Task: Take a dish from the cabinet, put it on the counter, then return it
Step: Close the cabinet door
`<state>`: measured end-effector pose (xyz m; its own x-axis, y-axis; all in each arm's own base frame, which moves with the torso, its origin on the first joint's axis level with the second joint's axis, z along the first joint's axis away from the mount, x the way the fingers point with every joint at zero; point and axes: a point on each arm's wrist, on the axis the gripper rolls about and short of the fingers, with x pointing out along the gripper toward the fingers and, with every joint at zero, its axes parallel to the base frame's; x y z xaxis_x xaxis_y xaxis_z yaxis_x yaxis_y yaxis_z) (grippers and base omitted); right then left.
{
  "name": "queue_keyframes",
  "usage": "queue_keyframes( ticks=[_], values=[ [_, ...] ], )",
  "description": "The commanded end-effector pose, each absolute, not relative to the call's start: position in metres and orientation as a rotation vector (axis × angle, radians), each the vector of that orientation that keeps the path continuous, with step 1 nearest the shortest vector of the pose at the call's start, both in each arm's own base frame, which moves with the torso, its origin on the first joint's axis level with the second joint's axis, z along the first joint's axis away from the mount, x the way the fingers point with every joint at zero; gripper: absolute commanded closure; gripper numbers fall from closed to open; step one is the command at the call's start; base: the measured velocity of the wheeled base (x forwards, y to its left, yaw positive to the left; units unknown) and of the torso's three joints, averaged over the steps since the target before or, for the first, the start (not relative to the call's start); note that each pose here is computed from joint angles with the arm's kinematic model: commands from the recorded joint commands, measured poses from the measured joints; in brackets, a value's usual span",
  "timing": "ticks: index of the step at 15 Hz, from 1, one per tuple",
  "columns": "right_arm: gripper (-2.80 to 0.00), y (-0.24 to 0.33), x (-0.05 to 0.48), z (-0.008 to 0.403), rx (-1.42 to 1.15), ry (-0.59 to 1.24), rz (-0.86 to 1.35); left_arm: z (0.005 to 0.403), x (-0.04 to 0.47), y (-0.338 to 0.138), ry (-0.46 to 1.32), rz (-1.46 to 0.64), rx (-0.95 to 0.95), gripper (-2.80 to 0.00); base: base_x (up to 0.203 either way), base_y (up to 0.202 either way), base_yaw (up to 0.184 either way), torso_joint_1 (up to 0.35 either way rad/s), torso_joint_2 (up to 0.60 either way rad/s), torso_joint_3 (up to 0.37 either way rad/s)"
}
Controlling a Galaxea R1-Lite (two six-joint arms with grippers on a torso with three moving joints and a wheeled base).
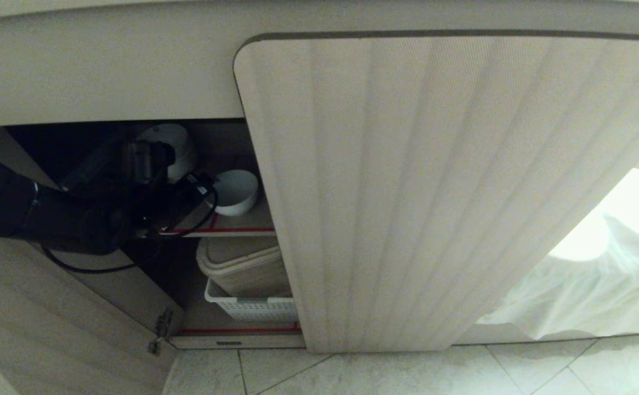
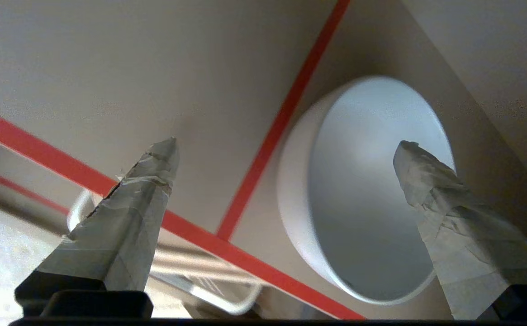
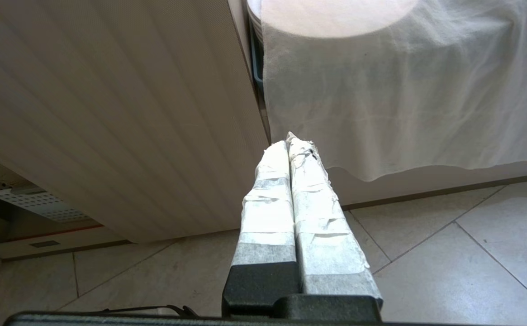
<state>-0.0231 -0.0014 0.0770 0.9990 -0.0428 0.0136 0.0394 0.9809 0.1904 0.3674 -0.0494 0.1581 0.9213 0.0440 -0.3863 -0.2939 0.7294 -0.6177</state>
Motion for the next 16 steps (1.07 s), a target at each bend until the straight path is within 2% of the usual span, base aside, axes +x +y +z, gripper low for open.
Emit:
queue_keyframes(
  ticks=[1, 9, 16],
  values=[
    [0.0, -0.001, -0.023, 0.077, 0.192, -0.016, -0.042, 0.155, 0.365, -0.049, 0.342, 0.2, -0.715, -2.8, 0.0, 0.0, 0.0, 0.0, 0.0, 0.0],
    [0.0, -0.001, -0.023, 0.077, 0.192, -0.016, -0.041, 0.144, 0.347, -0.048, 0.223, 0.156, -0.614, -2.8, 0.0, 0.0, 0.0, 0.0, 0.0, 0.0],
    [0.0, -0.001, -0.023, 0.077, 0.192, -0.016, -0.042, 0.136, 0.33, -0.047, 0.138, 0.142, -0.454, -2.8, 0.0, 0.0, 0.0, 0.0, 0.0, 0.0]
  ],
)
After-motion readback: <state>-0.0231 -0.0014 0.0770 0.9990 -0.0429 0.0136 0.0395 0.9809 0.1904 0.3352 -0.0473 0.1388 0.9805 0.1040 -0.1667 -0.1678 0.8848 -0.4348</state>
